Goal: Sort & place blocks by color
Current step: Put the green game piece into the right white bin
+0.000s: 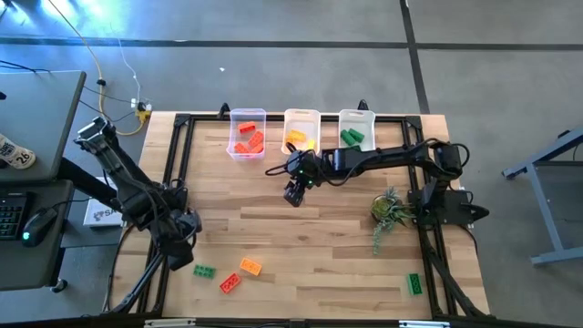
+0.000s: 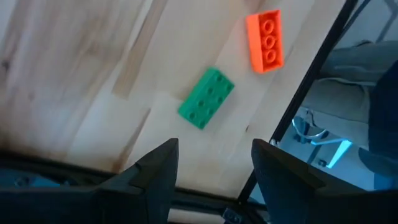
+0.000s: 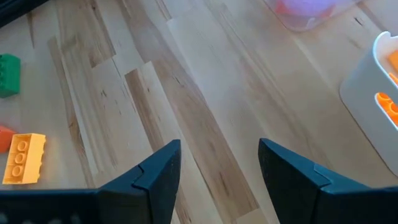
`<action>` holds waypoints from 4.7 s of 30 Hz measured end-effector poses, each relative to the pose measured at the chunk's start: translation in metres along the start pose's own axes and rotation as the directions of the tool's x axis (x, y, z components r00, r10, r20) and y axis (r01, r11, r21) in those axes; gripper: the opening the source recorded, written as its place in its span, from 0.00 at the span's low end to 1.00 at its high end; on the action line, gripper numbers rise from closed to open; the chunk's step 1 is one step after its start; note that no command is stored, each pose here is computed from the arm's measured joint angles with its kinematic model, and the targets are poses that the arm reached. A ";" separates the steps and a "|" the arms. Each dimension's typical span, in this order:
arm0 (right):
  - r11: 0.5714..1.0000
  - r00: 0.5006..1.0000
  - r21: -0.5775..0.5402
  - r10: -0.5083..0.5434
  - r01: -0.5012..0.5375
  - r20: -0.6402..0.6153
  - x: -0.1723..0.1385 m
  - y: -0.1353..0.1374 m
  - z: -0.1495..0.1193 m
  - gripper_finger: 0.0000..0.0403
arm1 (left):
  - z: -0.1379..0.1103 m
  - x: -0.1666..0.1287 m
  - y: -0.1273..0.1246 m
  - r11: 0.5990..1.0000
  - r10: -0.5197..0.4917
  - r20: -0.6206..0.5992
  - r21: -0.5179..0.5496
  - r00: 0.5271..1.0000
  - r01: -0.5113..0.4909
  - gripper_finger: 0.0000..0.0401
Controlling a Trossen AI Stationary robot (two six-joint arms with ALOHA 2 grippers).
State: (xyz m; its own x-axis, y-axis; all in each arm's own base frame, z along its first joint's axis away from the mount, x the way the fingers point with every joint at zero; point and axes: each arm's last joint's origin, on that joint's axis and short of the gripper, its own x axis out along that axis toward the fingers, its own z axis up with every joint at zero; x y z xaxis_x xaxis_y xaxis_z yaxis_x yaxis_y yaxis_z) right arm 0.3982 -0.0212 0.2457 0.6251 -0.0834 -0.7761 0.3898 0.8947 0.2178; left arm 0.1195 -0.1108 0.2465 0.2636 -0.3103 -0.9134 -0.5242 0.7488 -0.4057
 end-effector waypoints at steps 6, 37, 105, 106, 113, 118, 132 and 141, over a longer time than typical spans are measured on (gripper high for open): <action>1.000 1.000 0.000 -0.002 0.002 -0.005 0.000 0.000 0.000 0.50 | -0.004 0.008 -0.004 0.998 0.034 -0.062 -0.044 0.997 -0.037 0.48; 0.998 1.000 -0.068 0.004 -0.005 -0.012 -0.002 0.019 -0.010 0.50 | -0.015 0.032 -0.024 0.968 0.021 -0.021 0.251 1.000 -0.015 0.53; 0.998 0.998 -0.008 -0.056 0.056 0.024 -0.002 0.017 -0.009 0.50 | 0.035 0.087 -0.024 0.924 0.251 0.095 0.271 0.963 -0.268 0.27; 0.998 0.998 -0.007 -0.056 0.056 0.024 -0.002 0.017 -0.009 0.50 | 0.039 0.082 -0.020 0.922 0.264 0.119 0.260 0.957 -0.287 0.27; 0.999 0.999 0.020 -0.036 0.036 0.027 -0.002 0.018 -0.008 0.50 | 0.070 0.041 0.008 0.900 0.342 0.285 0.174 0.895 -0.399 0.27; 0.997 1.000 0.082 -0.006 0.004 0.019 -0.002 0.020 -0.008 0.50 | 0.093 0.018 0.029 0.899 0.368 0.364 0.096 0.856 -0.427 0.27; 0.966 0.997 0.256 0.022 -0.040 0.071 -0.002 0.023 -0.003 0.50 | 0.152 -0.020 0.089 0.826 0.474 0.495 0.037 0.728 -0.563 0.27; 0.938 0.996 0.341 0.030 -0.055 0.080 -0.002 0.026 -0.003 0.50 | 0.176 -0.036 0.107 0.854 0.337 0.598 0.131 0.727 -0.503 0.29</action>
State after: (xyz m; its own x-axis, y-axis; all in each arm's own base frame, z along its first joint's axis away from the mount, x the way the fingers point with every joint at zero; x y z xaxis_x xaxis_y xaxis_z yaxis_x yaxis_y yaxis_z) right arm 0.4046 0.0034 0.2510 0.6884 -0.0914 -0.7195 0.5619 0.6945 0.4494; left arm 0.1963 0.0834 0.2427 0.4997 0.3767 -0.7800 -0.4746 0.8724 0.1172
